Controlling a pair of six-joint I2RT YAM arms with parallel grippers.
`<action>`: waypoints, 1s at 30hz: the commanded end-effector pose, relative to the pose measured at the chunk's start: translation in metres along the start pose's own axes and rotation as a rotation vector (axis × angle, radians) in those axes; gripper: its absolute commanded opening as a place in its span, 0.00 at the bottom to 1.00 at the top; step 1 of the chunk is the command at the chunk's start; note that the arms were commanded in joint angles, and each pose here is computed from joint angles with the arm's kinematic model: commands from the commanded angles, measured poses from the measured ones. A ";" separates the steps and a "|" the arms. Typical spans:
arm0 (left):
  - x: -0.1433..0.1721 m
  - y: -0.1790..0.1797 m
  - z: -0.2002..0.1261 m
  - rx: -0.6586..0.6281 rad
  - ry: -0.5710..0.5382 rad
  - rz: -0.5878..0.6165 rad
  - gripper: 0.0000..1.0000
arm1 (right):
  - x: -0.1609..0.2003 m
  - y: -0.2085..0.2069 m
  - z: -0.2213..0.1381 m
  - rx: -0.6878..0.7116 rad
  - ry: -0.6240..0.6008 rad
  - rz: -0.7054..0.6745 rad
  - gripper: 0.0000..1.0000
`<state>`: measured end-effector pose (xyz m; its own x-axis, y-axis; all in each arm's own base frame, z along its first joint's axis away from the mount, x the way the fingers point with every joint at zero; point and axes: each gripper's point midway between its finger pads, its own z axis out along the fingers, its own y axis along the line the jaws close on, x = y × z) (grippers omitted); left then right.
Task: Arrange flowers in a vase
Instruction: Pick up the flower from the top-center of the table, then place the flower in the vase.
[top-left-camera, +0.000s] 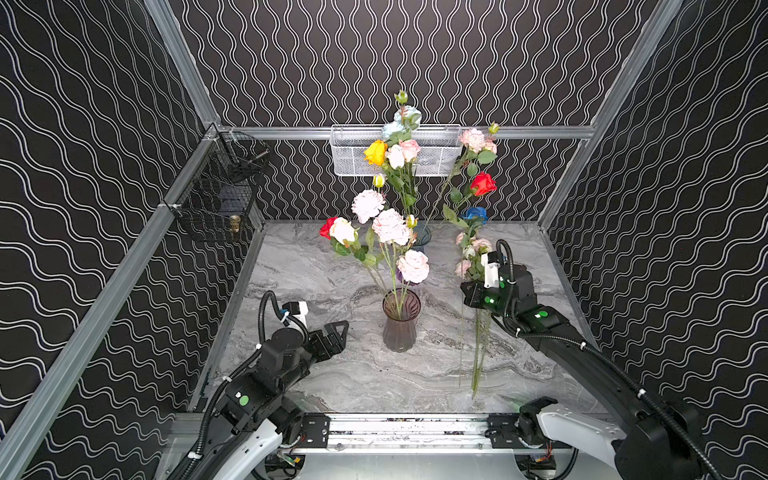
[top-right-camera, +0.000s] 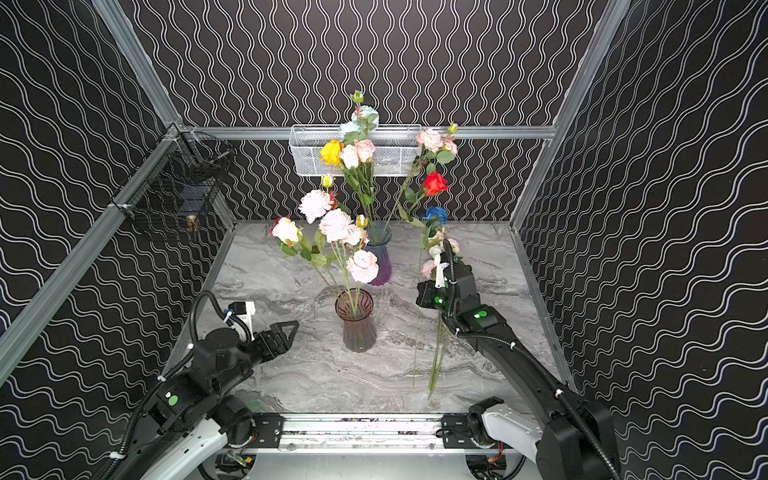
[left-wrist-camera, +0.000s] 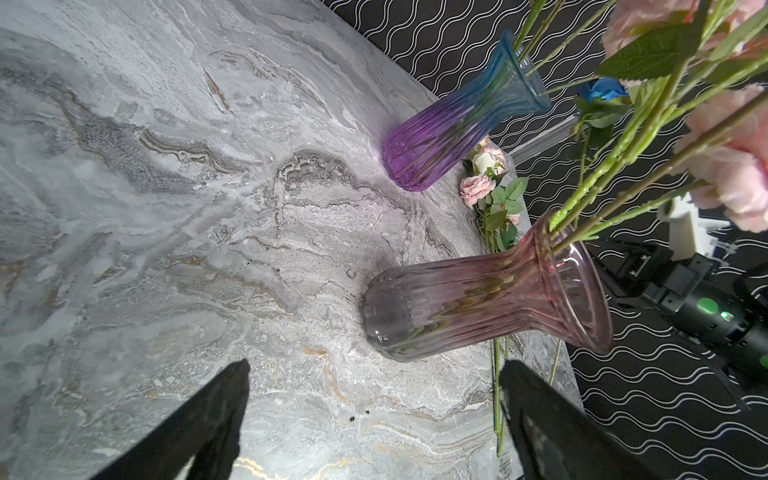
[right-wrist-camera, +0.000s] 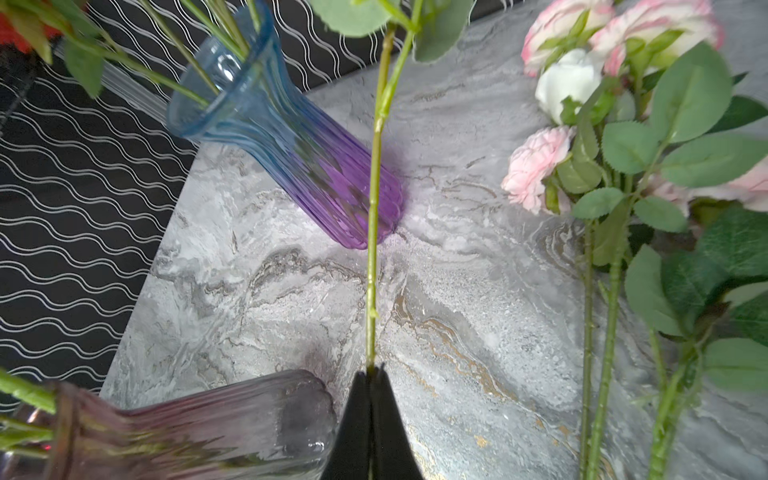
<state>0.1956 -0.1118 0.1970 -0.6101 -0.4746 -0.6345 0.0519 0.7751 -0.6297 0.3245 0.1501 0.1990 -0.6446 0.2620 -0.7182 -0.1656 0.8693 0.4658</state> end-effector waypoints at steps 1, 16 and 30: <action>-0.008 -0.004 -0.001 0.013 -0.034 0.011 0.97 | -0.017 0.001 -0.008 0.006 -0.088 0.001 0.00; -0.005 -0.001 -0.004 0.049 -0.065 -0.002 0.98 | -0.057 0.018 -0.073 -0.080 -0.407 -0.043 0.00; 0.000 -0.033 -0.004 0.263 -0.056 -0.058 0.98 | -0.099 0.068 -0.157 -0.277 -0.694 -0.148 0.00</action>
<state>0.1903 -0.1247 0.2005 -0.5833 -0.5214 -0.6228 0.1586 0.6789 -0.7169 0.2690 0.1147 0.3413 -0.1187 0.4119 -0.9035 -0.3723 0.8250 0.4251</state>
